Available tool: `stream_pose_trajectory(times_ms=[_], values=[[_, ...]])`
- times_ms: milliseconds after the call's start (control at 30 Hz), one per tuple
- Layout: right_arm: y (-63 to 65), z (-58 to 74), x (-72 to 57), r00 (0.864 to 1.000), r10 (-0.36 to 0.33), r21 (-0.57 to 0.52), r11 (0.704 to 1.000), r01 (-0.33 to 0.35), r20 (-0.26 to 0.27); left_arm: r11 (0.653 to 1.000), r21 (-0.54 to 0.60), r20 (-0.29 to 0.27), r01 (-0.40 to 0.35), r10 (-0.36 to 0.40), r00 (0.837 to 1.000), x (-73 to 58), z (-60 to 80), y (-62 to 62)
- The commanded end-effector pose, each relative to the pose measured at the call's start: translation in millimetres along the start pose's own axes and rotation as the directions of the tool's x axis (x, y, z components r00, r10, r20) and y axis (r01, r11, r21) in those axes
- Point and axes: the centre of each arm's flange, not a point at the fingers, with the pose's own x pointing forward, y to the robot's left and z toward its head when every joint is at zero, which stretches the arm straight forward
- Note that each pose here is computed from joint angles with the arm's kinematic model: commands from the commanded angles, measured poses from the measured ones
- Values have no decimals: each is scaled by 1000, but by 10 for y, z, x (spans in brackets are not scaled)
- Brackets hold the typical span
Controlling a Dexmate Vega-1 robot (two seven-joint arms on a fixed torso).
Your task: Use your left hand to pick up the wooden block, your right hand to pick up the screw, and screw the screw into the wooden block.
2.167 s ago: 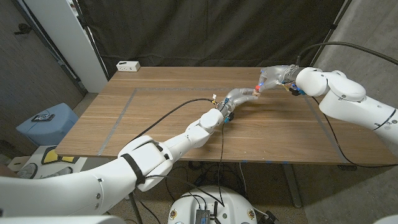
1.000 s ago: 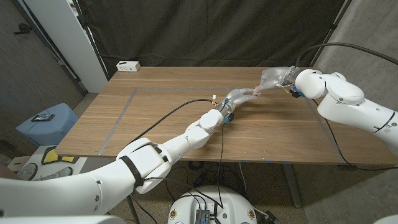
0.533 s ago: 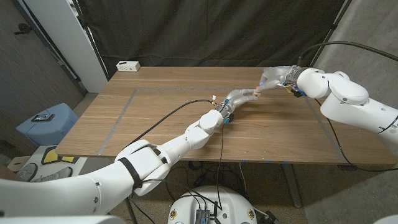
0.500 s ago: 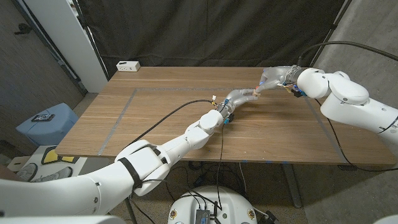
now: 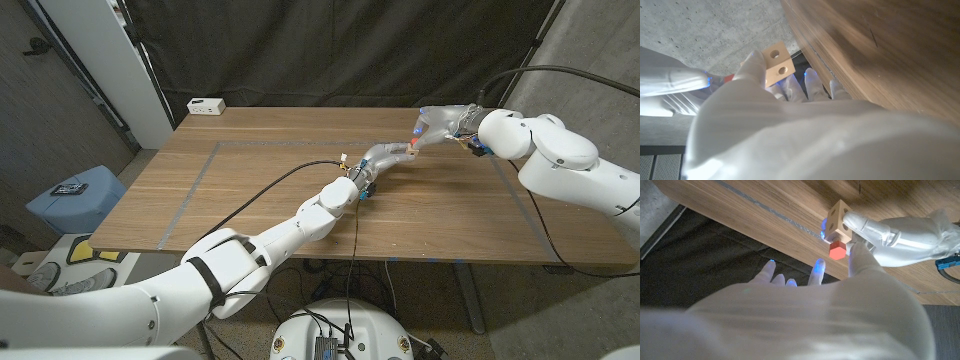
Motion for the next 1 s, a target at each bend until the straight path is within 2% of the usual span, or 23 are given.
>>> stream_pose_trajectory(times_ms=[33, 533, 1000], values=[[34, 57, -25, 999, -40, -34, 999, 40, -1, 1000, -1, 3, -7, 7, 1000, -31, 12, -5], [128, 94, -32, 997, -72, -56, 996, 71, -17, 1000, 0, -1, 1, -1, 1000, -23, 10, -19], [127, 78, 20, 997, -78, -53, 996, 77, -17, 1000, 2, -3, 5, -5, 1000, -19, 2, -15]])
